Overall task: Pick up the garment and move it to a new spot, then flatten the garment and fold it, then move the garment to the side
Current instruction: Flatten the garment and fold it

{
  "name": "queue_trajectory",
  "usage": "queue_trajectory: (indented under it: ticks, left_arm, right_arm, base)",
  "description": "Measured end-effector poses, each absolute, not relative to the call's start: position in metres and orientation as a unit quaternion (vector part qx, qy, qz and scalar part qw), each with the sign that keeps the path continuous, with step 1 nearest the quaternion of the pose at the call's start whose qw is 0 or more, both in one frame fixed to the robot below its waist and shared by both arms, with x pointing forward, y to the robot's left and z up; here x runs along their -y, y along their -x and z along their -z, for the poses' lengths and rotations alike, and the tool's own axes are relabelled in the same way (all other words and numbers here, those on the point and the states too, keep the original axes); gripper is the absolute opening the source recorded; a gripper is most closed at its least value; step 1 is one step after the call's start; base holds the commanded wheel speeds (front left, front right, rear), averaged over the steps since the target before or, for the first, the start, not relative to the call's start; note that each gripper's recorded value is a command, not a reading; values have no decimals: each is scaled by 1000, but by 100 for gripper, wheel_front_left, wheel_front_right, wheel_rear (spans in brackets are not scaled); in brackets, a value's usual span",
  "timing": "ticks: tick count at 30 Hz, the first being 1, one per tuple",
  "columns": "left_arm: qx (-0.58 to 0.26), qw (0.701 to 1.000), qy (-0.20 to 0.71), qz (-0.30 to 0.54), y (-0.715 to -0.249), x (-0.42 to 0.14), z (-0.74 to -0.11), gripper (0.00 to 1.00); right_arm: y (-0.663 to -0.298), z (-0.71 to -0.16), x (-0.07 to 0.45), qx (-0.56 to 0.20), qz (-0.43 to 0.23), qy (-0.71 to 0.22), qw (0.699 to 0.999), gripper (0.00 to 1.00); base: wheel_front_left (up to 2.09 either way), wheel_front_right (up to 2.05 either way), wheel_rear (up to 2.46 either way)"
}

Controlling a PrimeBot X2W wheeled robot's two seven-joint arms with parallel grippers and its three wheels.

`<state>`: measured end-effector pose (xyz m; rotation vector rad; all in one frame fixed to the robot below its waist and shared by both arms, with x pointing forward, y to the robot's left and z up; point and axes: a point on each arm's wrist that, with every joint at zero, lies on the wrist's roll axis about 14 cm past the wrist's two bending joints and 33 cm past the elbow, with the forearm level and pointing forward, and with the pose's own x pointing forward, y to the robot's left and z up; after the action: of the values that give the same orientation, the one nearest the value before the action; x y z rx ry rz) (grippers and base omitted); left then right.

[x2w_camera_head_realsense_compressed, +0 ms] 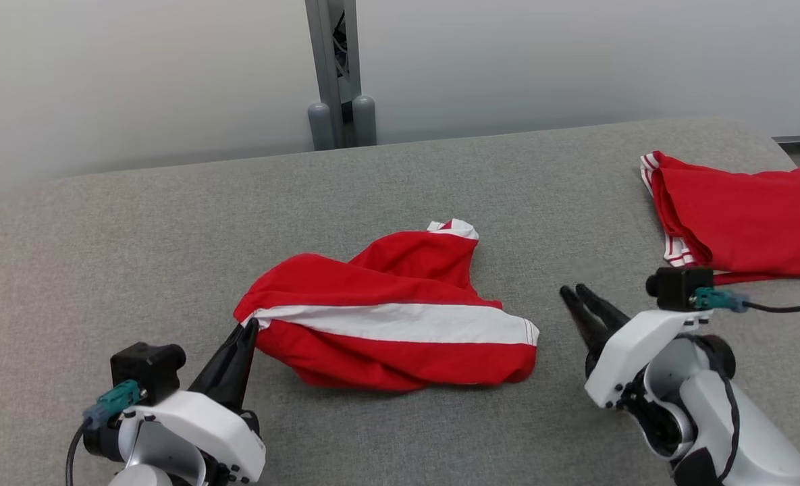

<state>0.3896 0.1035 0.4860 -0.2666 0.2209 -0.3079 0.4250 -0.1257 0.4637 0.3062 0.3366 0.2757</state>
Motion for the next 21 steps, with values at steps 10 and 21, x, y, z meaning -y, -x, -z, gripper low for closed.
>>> queue_trajectory:
  ticks: [10, 21]
  left_arm:
    - [-136, 971, 141, 140, -379, -109, -468, 0]
    - [-144, 971, 140, 130, -377, -115, -461, 0]
  right_arm:
    - [-398, -423, 98, -243, -164, -177, 939, 100]
    - [-402, -400, 91, -292, -155, -191, 924, 100]
  base:
    - [0, 0, 0]
    - [0, 0, 0]
